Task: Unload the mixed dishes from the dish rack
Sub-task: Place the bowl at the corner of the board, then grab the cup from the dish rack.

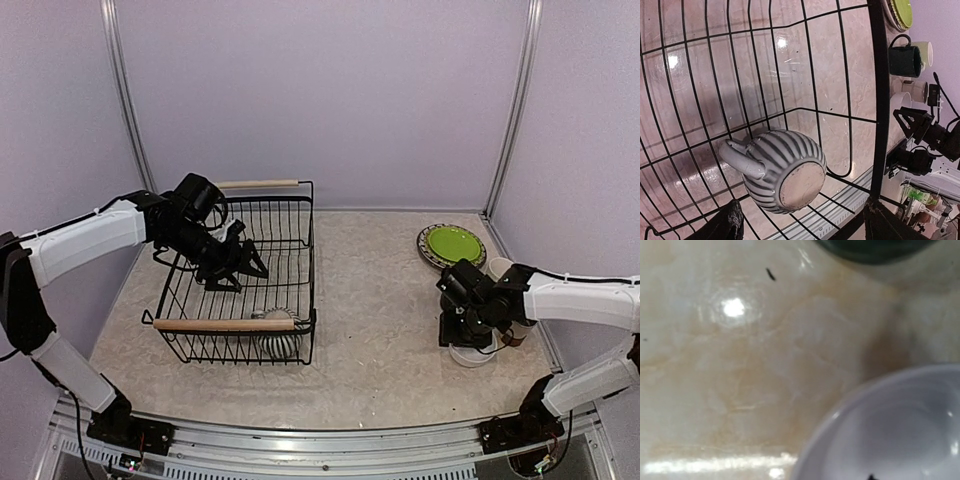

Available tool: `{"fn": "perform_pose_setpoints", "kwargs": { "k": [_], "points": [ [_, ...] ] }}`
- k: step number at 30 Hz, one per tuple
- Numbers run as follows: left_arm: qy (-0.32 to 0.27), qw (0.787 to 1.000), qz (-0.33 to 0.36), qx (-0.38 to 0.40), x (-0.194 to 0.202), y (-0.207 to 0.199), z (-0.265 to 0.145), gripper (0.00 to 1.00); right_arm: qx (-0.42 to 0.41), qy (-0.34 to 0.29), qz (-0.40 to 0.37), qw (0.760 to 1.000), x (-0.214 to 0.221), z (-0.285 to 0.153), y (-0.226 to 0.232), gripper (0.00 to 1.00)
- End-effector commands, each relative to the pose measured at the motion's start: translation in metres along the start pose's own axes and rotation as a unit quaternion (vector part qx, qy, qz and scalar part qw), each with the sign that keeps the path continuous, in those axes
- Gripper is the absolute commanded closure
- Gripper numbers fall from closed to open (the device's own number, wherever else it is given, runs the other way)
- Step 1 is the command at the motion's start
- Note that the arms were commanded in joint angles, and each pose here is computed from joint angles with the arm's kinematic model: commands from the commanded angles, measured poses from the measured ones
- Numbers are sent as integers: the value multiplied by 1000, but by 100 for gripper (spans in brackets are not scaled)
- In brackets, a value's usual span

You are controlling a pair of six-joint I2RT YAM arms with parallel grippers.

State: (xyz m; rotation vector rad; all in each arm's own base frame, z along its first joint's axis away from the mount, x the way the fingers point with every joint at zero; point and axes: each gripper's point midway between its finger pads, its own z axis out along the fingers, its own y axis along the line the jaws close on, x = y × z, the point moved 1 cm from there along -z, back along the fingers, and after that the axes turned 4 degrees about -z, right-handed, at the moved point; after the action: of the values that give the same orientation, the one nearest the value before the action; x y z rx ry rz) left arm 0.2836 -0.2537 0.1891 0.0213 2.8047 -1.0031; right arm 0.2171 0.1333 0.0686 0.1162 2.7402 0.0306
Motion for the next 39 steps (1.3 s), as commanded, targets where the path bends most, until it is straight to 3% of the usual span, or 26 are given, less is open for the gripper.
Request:
{"fn": "perform_pose_setpoints", "kwargs": {
  "k": [1,9,13,17,29,39],
  "points": [
    [13,999,-45,-19,13,13,4,22,-23,-39,3,999,-18,-20,3,41],
    [-6,985,-157,-67,19,30,13,18,-73,-136,-5,988,-56,-67,12,29],
    [-22,954,-263,-139,23,53,10,18,-107,-170,-18,979,-70,-81,25,27],
    [3,921,-358,-153,38,52,32,15,-116,-182,-33,976,-76,-82,30,26],
    [-2,874,-438,-208,31,56,70,19,-129,-183,-34,974,-63,-84,23,26],
    [-6,855,-478,-203,29,70,85,38,-134,-194,-20,972,-63,-92,18,25]
  ]
}}
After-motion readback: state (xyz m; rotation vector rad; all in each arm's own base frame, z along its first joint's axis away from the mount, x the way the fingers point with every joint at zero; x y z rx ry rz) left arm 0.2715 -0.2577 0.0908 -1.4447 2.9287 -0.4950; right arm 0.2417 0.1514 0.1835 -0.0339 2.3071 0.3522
